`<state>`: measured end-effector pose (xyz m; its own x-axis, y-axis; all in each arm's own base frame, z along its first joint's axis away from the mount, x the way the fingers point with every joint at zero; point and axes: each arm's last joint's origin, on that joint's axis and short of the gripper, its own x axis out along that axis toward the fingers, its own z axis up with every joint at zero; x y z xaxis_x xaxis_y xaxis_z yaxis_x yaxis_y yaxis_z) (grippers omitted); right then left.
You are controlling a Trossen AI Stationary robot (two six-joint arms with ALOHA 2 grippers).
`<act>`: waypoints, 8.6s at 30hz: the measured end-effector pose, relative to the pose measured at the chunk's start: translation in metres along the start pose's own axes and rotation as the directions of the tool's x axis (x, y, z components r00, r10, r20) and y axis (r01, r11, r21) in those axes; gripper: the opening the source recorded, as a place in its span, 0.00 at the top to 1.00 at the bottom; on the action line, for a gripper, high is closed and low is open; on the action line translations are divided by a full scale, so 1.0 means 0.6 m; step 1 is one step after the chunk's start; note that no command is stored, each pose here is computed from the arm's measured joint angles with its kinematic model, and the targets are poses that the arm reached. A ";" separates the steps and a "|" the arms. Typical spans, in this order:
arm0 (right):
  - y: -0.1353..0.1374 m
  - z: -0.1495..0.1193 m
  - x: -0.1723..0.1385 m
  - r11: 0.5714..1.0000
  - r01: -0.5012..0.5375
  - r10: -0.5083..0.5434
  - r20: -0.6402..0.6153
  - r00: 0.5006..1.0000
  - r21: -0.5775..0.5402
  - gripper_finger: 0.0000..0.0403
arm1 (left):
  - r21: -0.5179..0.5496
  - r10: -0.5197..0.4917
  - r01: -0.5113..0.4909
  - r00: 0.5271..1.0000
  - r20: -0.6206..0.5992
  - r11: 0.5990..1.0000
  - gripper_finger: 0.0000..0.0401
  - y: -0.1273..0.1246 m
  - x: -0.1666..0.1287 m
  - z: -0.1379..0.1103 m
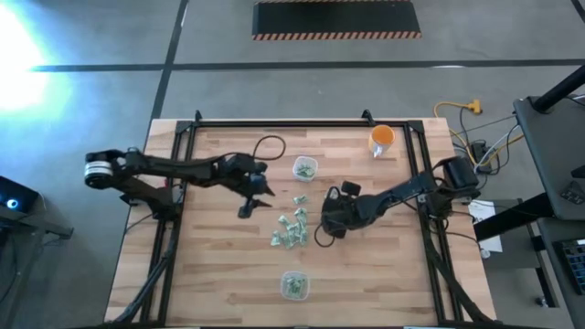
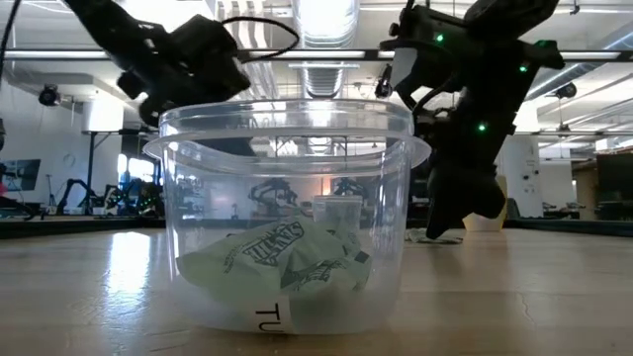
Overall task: Pick and place items into bin
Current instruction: Put the stevia packet into the bottom transparent bin
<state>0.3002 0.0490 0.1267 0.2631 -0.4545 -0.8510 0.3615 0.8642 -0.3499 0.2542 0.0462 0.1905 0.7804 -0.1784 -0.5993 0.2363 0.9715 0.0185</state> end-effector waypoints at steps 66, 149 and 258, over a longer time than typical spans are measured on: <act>0.000 -0.029 -0.084 0.995 -0.091 0.095 0.192 0.977 -0.026 0.97 | 0.040 0.028 -0.033 0.994 0.109 0.999 0.58 -0.021 -0.039 -0.003; -0.057 -0.048 0.008 0.951 -0.311 0.309 0.104 0.945 -0.006 0.98 | 0.044 0.030 -0.036 0.992 0.121 0.998 0.58 -0.020 -0.039 -0.004; 0.141 0.044 -0.195 0.713 -0.319 0.662 0.451 0.599 -0.624 0.98 | 0.043 0.027 -0.032 0.994 0.107 0.999 0.58 -0.010 -0.007 -0.008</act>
<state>0.3237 0.1696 0.2074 0.8001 0.2029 -0.5646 -0.3844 0.8959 -0.2228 0.2471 0.0420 0.1892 0.8441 -0.1678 -0.5092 0.2362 0.9690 0.0722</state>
